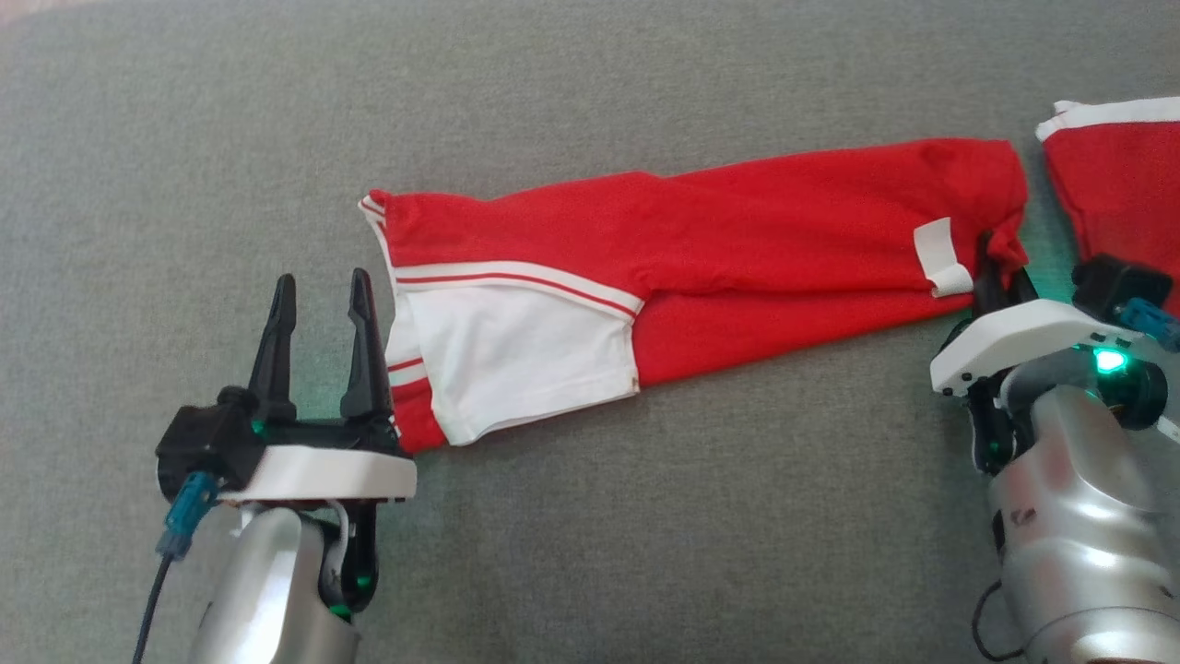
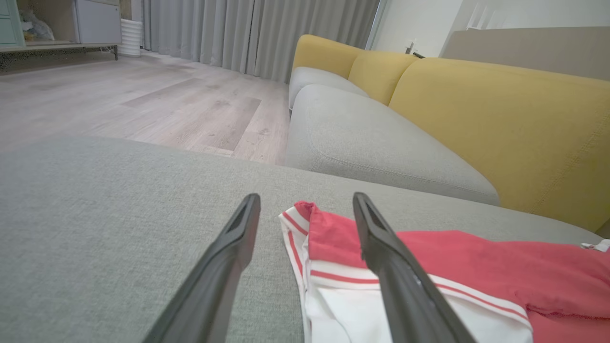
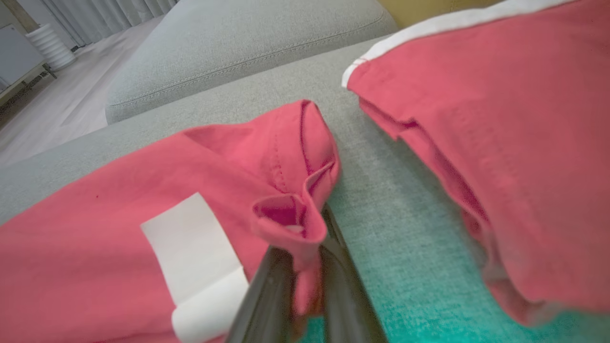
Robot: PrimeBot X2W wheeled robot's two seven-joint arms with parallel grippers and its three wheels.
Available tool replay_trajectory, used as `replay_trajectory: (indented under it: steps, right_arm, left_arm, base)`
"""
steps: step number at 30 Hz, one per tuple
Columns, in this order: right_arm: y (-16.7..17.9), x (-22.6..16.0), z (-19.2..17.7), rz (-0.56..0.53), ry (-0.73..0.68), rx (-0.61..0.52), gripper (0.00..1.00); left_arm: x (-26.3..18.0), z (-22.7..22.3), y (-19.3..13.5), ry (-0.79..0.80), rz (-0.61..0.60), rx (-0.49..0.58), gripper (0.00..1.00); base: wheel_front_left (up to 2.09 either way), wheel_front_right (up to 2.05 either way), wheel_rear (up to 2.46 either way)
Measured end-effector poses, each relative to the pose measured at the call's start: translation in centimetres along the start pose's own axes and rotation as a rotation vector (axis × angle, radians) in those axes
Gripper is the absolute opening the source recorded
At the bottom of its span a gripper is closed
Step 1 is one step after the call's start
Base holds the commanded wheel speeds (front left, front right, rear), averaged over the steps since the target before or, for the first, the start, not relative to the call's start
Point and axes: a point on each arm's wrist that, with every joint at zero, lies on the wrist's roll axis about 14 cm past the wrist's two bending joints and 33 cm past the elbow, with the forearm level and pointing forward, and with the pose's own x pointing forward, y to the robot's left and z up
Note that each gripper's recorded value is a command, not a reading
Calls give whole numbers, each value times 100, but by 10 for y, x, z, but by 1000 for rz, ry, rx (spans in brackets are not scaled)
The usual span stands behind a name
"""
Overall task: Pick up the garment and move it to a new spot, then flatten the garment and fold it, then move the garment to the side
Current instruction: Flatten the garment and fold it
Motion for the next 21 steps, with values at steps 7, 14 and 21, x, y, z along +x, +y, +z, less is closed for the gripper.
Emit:
replay_trajectory:
  steps: [7, 14, 21]
  right_arm:
    - [-17, -11, 31, -30, -100, -19, 0]
    - [-75, -32, 104, -142, -270, -73, 0]
    - [-61, -47, 117, -111, -296, -87, 0]
  left_arm:
    - [1, 11, -9, -30, -21, -1, 100]
    - [-2, 19, -17, -50, -40, -2, 100]
    - [-9, 29, -21, -73, -50, 1, 100]
  base:
    - [0, 0, 0]
    - [0, 0, 0]
    - [0, 0, 0]
